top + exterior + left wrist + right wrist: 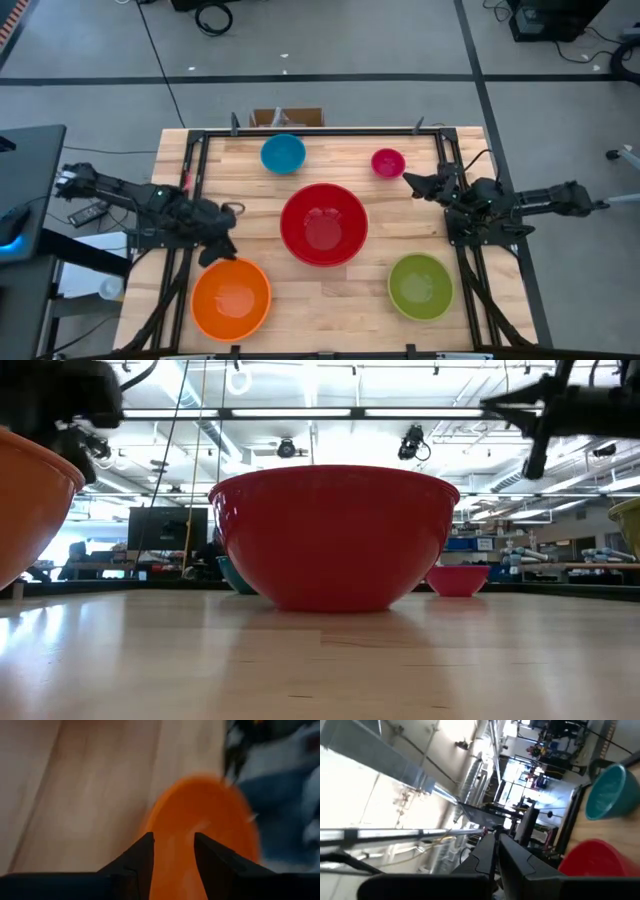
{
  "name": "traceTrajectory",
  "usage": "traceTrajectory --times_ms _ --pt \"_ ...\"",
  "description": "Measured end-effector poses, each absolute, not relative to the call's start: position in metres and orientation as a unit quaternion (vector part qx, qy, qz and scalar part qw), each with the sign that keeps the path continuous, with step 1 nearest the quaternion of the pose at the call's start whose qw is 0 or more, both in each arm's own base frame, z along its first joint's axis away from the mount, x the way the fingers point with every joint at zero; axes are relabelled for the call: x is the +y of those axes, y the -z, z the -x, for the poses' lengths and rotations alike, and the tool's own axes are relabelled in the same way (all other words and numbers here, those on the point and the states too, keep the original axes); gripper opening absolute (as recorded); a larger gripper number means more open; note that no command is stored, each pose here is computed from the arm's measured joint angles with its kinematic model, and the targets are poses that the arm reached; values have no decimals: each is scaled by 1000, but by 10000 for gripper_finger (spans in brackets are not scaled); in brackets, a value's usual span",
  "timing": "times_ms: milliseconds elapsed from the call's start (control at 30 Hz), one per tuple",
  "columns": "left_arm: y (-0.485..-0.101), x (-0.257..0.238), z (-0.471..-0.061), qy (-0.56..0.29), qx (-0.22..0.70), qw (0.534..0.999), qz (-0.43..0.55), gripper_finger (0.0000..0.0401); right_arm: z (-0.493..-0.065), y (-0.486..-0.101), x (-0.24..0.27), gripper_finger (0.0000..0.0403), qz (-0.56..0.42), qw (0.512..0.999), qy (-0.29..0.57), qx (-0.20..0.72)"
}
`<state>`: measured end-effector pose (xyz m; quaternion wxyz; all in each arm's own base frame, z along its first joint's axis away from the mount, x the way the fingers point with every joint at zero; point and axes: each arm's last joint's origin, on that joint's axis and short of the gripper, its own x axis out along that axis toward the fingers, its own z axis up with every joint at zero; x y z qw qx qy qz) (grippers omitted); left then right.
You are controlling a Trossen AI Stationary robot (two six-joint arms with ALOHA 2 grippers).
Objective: Nest bowls inside each other
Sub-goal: Stack the orange bowl on top of the red bowl
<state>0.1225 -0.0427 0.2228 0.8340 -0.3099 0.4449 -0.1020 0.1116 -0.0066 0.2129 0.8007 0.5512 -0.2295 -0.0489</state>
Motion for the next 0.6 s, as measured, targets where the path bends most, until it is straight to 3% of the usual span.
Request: traceTrajectory --times_ms 200,367,600 --pt "-215 -51 -124 102 466 848 231 144 -135 -241 0 30 -523 823 89 -205" --pt "-201 -53 -124 75 510 835 191 144 -158 -238 -4 31 -504 821 192 -189" --pt "-183 -59 -129 44 536 814 218 137 -178 -234 -9 51 -486 833 215 -154"
